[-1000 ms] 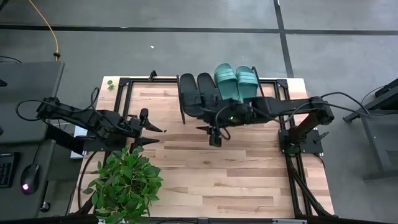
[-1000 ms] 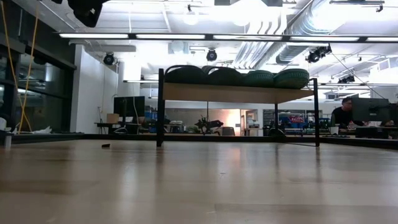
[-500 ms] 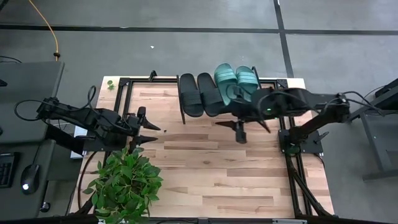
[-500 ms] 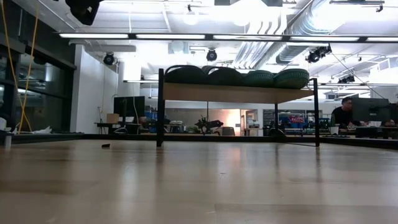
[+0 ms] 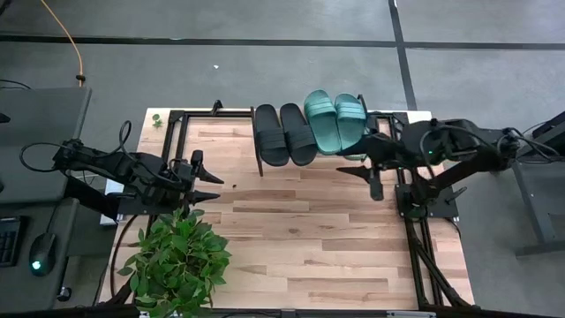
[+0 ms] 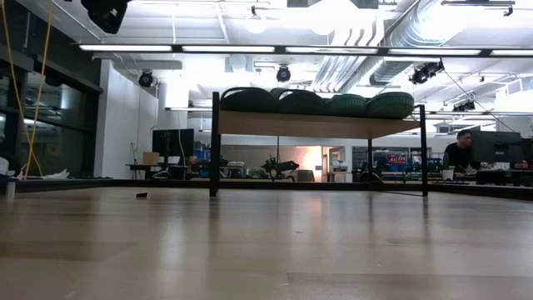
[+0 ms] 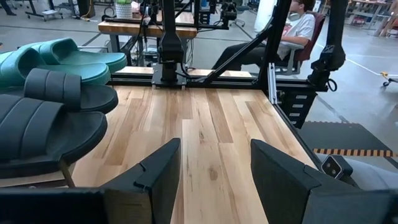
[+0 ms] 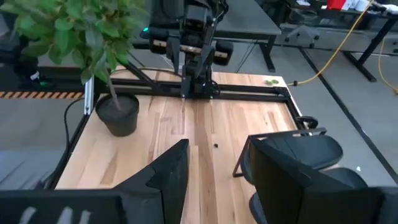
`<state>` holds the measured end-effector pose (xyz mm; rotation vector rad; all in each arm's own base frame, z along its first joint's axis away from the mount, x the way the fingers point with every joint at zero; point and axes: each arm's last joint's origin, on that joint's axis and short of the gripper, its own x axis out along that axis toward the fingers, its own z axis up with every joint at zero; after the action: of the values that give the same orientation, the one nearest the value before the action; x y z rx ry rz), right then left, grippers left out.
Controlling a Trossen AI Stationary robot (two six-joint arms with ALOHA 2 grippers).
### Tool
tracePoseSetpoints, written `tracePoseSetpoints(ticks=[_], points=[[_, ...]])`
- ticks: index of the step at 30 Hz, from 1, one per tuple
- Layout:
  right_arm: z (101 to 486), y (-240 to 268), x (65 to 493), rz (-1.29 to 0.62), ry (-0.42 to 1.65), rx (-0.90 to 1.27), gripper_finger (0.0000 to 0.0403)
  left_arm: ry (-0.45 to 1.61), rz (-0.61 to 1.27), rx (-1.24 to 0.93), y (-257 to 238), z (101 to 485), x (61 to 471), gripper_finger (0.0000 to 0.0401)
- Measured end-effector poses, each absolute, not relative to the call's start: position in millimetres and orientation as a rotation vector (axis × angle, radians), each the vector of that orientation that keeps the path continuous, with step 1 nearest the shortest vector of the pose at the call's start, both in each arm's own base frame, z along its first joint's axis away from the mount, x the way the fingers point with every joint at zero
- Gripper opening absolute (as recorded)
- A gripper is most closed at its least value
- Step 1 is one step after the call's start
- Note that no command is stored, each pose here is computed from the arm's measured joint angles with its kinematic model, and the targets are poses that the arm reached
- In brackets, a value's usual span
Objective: Pick and place slides into the shelf
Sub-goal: Return to Home Position
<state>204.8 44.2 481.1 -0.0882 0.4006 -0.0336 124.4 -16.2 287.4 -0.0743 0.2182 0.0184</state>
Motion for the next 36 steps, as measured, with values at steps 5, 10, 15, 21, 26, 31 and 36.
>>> tracePoseSetpoints(ticks=[5, 10, 15, 21, 26, 31, 36], points=[[459, 38, 176, -0.028, 0.357, -0.071, 0.0156, 0.212, 0.018, -0.076, -16, 288, 122, 0.0177], [425, 29, 142, -0.026, 0.194, -0.030, 0.0156, 0.208, 0.019, -0.075, -16, 289, 121, 0.0177], [390, 23, 117, -0.024, 0.041, 0.004, 0.0156, 0.202, 0.073, -0.069, -14, 289, 121, 0.0177], [347, 19, 103, -0.032, -0.069, -0.053, 0.0156, 0.204, 0.114, -0.061, -13, 288, 121, 0.0177], [313, 14, 96, -0.140, -0.162, -0.057, 0.0156, 0.240, 0.143, -0.045, -12, 285, 120, 0.0177], [296, 12, 88, -0.145, -0.234, -0.026, 0.0156, 0.268, 0.178, -0.031, -11, 277, 119, 0.0177], [289, 14, 85, -0.055, -0.243, -0.071, 0.0156, 0.230, 0.234, -0.020, -9, 269, 121, 0.0177]])
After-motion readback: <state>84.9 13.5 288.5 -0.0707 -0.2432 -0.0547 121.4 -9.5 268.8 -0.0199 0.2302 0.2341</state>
